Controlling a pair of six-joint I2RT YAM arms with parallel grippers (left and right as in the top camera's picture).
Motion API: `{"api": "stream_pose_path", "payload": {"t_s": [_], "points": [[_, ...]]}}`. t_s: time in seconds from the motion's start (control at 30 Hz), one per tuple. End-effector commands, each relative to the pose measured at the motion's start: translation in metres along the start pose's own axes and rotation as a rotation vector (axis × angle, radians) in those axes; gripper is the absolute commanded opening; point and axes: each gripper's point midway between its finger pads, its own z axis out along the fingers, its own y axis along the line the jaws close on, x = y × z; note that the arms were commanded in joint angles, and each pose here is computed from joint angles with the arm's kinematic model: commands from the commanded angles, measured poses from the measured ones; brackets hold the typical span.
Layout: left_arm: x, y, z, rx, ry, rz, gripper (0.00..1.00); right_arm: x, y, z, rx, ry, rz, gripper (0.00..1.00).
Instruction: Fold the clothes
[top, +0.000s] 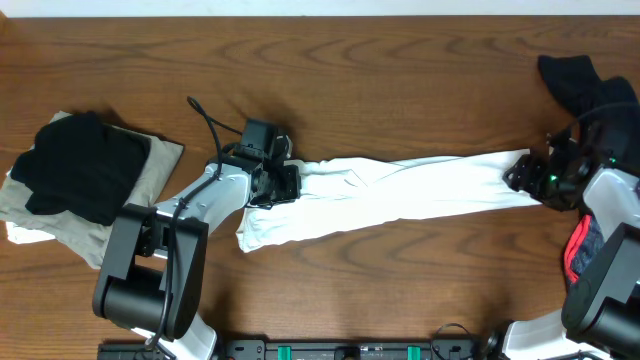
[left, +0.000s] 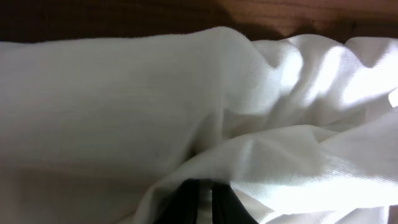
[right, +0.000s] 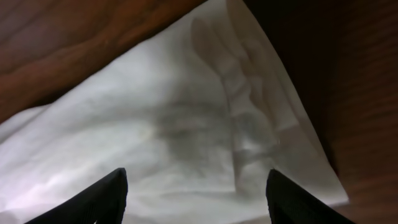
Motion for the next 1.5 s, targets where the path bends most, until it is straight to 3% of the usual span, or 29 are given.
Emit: {"api": "stream_pose_path", "payload": {"t_s": [0.0, 0.17, 0.5, 0.9, 1.17, 1.27, 1.47], "points": [[0.02, 0.049, 0.013, -0.183, 0.053, -0.031, 0.12, 0.011, 0.001, 0.01, -0.028, 0.015, -0.005, 0.69], [0.02, 0.049, 0.013, -0.183, 0.053, -0.031, 0.12, 0.014, 0.002, 0.013, -0.04, 0.007, -0.006, 0.66], [0.02, 0.049, 0.013, -0.183, 0.053, -0.031, 0.12, 0.01, 0.007, 0.013, -0.063, -0.005, -0.011, 0.48], [0.02, 0.049, 0.013, -0.183, 0.053, -0.031, 0.12, 0.01, 0.006, 0.014, -0.061, -0.013, -0.014, 0.44], [0.02, 0.049, 0.013, -0.183, 0.053, -0.031, 0.12, 0.011, 0.005, 0.015, -0.055, -0.01, -0.013, 0.2], [0.02, 0.049, 0.013, -0.183, 0.053, -0.031, 0.12, 0.009, 0.005, 0.015, -0.056, -0.019, -0.016, 0.02], [0.02, 0.049, 0.013, -0.183, 0.053, -0.031, 0.12, -0.024, 0.025, 0.001, -0.15, -0.113, -0.015, 0.01]]}}
